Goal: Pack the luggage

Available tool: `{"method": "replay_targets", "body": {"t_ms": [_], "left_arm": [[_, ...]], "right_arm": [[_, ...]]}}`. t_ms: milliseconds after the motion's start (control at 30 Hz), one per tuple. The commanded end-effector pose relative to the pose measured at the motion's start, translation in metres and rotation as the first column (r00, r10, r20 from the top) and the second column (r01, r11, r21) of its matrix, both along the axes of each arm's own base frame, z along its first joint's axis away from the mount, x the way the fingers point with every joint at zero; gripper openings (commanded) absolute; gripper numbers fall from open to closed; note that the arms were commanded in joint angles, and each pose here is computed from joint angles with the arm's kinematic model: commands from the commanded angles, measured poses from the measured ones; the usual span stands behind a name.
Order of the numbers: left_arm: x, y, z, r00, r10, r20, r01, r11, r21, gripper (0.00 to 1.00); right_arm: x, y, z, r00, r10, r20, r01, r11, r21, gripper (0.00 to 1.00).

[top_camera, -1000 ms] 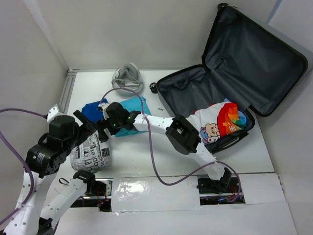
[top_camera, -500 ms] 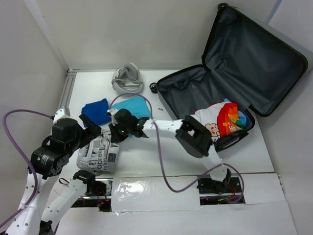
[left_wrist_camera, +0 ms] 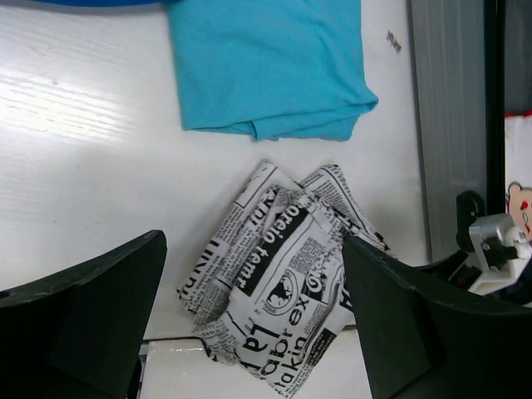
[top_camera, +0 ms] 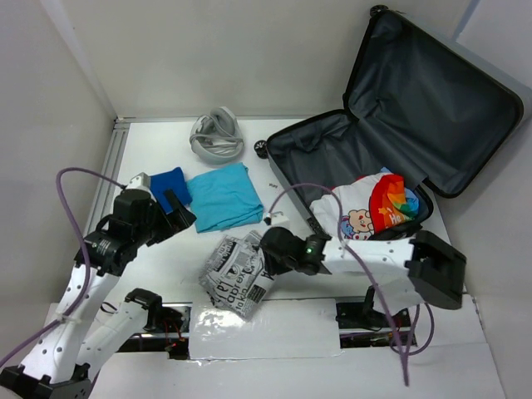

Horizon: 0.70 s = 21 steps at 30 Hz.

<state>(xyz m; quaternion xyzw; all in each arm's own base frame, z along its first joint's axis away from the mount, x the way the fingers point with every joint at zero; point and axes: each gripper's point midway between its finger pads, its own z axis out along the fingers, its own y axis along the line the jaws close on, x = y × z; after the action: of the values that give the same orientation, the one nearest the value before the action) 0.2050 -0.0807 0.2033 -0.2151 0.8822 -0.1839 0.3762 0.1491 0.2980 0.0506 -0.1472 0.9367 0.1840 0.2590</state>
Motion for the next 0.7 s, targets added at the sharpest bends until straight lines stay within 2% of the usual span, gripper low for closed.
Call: {"method": "replay_targets", "body": {"t_ms": [0,67,100,167,267,333,367,433,467,500,600,633,667], "left_arm": [[0.011,-0.023,0.002,0.989,-0.138,0.046,0.14,0.99,-0.032,1.0],[0.007,-0.034,-0.001,0.973,-0.228,0.046,0.23,0.972,-0.045,1.0],[0.005,-0.037,-0.01,0.968,-0.251,0.018,0.252,0.967,-0.049,1.0],[-0.005,-0.043,-0.025,0.954,-0.297,-0.027,0.295,0.953,-0.072,1.0],[-0.023,-0.046,-0.041,0.938,-0.341,-0.063,0.334,0.937,-0.102,1.0],[-0.036,-0.06,-0.042,0.918,-0.392,-0.054,0.378,0.909,-0.176,1.0],[-0.052,-0.073,-0.052,0.886,-0.457,-0.074,0.427,0.869,-0.252,1.0],[-0.062,-0.077,-0.063,0.872,-0.474,-0.118,0.429,0.858,-0.282,1.0],[-0.068,-0.076,-0.07,0.867,-0.469,-0.168,0.414,0.865,-0.284,1.0],[-0.07,-0.074,-0.079,0.871,-0.435,-0.227,0.372,0.887,-0.273,1.0],[-0.084,-0.077,-0.092,0.847,-0.419,-0.328,0.347,0.902,-0.258,1.0],[-0.091,-0.078,-0.099,0.821,-0.431,-0.374,0.357,0.899,-0.252,1.0],[-0.093,-0.078,-0.103,0.812,-0.42,-0.405,0.346,0.905,-0.247,1.0]], "right_arm": [[-0.019,-0.029,0.013,0.994,-0.103,0.029,0.103,0.995,-0.007,0.51],[-0.031,-0.02,0.028,0.99,0.026,0.137,-0.025,1.0,-0.015,0.77],[-0.028,-0.017,0.038,0.98,0.045,0.194,-0.043,0.999,-0.019,0.88],[-0.017,-0.019,0.055,0.948,0.081,0.308,-0.058,0.995,-0.084,0.98],[0.009,-0.017,0.077,0.918,0.099,0.383,-0.051,0.99,-0.132,1.0],[0.024,-0.015,0.078,0.915,0.126,0.382,-0.08,0.988,-0.133,1.0],[0.04,-0.009,0.081,0.924,0.138,0.358,-0.119,0.99,-0.074,1.0],[0.052,-0.003,0.082,0.927,0.185,0.326,-0.196,0.981,0.0,1.0],[0.072,-0.005,0.09,0.925,0.171,0.338,-0.202,0.978,0.056,1.0],[0.062,0.002,0.089,0.905,0.283,0.317,-0.326,0.941,0.089,1.0],[0.062,0.005,0.08,0.872,0.407,0.271,-0.447,0.889,0.103,1.0],[0.06,0.006,0.077,0.862,0.44,0.249,-0.476,0.874,0.101,1.0],[0.06,0.006,0.062,0.871,0.45,0.199,-0.472,0.877,0.083,1.0]]}}
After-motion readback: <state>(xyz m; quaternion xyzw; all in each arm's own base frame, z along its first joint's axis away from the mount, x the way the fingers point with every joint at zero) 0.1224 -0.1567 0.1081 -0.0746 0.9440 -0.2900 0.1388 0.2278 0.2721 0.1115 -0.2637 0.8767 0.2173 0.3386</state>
